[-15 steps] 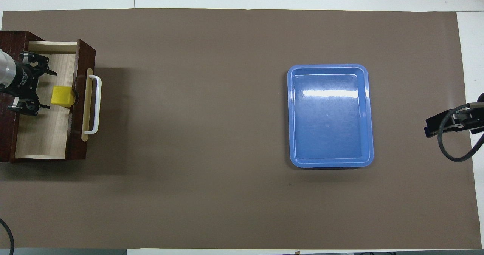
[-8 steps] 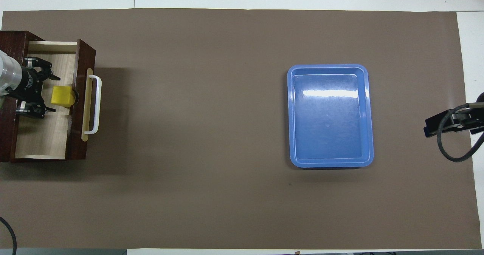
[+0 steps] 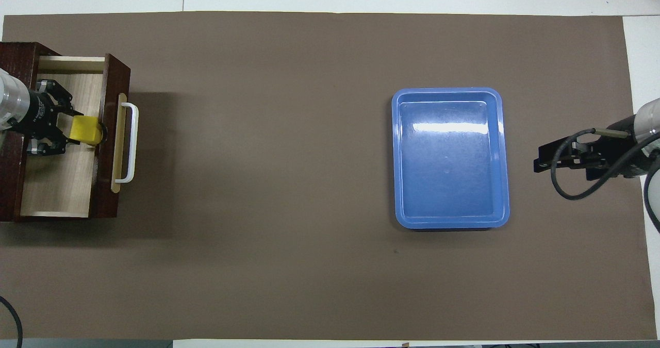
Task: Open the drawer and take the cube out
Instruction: 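Lift the yellow cube with the left gripper while the right gripper approaches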
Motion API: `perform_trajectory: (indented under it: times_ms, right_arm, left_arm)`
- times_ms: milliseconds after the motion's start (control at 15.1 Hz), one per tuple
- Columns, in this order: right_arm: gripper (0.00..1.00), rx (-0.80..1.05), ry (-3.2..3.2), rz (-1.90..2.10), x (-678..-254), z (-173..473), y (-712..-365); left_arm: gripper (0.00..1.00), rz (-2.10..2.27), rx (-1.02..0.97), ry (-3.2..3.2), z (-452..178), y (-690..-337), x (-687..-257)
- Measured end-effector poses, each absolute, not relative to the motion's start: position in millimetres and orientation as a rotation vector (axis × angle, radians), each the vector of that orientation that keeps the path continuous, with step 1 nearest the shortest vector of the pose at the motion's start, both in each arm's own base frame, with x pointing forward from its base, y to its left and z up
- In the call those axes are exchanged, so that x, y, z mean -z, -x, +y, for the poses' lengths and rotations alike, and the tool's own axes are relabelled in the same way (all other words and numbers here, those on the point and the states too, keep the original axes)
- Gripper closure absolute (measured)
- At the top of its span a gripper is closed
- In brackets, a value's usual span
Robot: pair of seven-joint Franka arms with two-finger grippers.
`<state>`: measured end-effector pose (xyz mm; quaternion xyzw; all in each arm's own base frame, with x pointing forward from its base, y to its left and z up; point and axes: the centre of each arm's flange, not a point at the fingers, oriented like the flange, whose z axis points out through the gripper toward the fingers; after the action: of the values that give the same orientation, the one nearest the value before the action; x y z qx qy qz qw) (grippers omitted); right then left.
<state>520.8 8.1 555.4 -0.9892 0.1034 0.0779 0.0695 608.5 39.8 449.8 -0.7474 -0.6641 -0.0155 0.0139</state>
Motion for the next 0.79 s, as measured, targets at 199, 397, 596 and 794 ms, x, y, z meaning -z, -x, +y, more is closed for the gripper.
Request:
perform_trajectory:
  times_ms: [199,397,596,794]
  right_arm:
    - [0.00,-0.290,2.829,0.637,-529,36,-526]
    - [0.00,-0.371,2.642,0.914,-496,92,-542]
    - [0.00,-0.454,2.439,1.129,-464,151,-558]
    - [0.00,-0.538,2.247,1.281,-440,207,-561]
  left_arm:
    - [0.45,-2.073,0.047,2.319,42,-613,-483]
    - [0.45,-2.057,-0.007,2.297,39,-614,-542]
    - [0.45,-2.044,-0.029,2.311,1,-612,-583]
    - [0.45,-2.147,-0.012,2.219,-85,-609,-587]
